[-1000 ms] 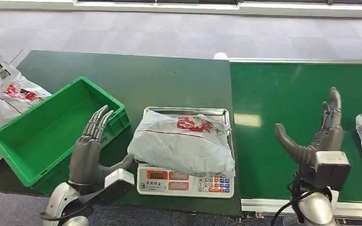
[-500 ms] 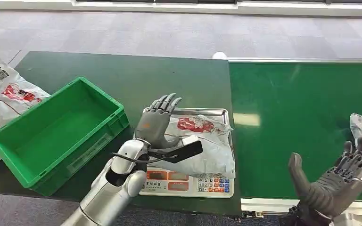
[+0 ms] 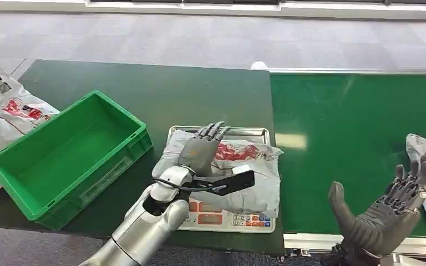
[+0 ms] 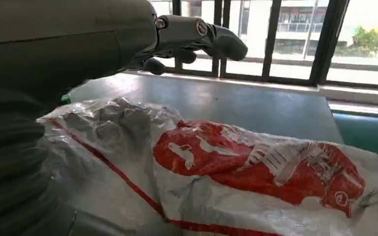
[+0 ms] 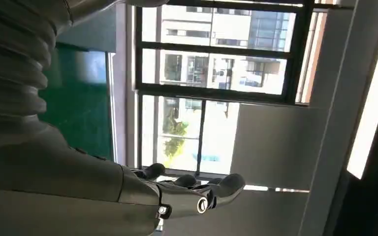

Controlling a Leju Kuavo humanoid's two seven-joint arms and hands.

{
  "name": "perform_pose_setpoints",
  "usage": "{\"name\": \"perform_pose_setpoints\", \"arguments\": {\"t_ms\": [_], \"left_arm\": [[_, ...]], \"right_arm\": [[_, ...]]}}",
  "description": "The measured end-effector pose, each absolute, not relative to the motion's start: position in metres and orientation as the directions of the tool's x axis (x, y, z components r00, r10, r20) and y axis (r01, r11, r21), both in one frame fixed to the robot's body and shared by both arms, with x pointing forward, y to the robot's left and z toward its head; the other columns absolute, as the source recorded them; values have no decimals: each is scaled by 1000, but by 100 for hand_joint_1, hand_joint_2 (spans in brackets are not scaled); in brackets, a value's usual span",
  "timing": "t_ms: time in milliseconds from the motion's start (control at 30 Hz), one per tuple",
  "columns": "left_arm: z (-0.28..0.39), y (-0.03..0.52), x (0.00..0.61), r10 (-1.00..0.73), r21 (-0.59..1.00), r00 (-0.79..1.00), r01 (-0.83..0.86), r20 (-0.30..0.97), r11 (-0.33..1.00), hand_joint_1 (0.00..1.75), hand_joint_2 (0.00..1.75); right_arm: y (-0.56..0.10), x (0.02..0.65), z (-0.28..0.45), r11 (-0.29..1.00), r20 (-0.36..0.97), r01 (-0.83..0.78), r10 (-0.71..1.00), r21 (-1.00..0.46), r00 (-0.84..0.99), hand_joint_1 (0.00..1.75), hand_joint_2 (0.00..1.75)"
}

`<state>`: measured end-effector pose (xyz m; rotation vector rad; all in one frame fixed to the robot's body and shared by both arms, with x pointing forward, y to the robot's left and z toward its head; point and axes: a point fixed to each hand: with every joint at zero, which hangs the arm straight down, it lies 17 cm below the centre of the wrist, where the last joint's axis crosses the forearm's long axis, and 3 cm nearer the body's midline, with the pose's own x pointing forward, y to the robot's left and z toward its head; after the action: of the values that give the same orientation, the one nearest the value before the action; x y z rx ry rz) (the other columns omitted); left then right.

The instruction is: Moved the parcel from conveyor to table for the left to box.

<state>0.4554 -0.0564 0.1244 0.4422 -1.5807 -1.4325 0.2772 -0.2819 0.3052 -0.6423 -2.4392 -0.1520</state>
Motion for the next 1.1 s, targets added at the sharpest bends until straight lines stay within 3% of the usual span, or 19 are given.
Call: {"name": "perform_pose_setpoints", "arguments": {"t_ms": [33,200,300,1100], "left_arm": [[117,-58,453,-775,913,-503,334,384,236,175,175],[64,-53,447,-835,903,-482,427,266,42,175,175],[51,-47,451,-845,893,-474,450,247,8,175,175],[43,-33,464,-863,882,-458,470,212,-33,175,175]], "right_arm": [[-283,278,305,878,590,478,402,-30,-700,0,175],[-278,285,312,891,599,455,358,11,-716,0,175],[-275,288,314,896,604,444,343,20,-719,0,175],[-270,290,317,902,609,430,320,38,-726,0,175]]}}
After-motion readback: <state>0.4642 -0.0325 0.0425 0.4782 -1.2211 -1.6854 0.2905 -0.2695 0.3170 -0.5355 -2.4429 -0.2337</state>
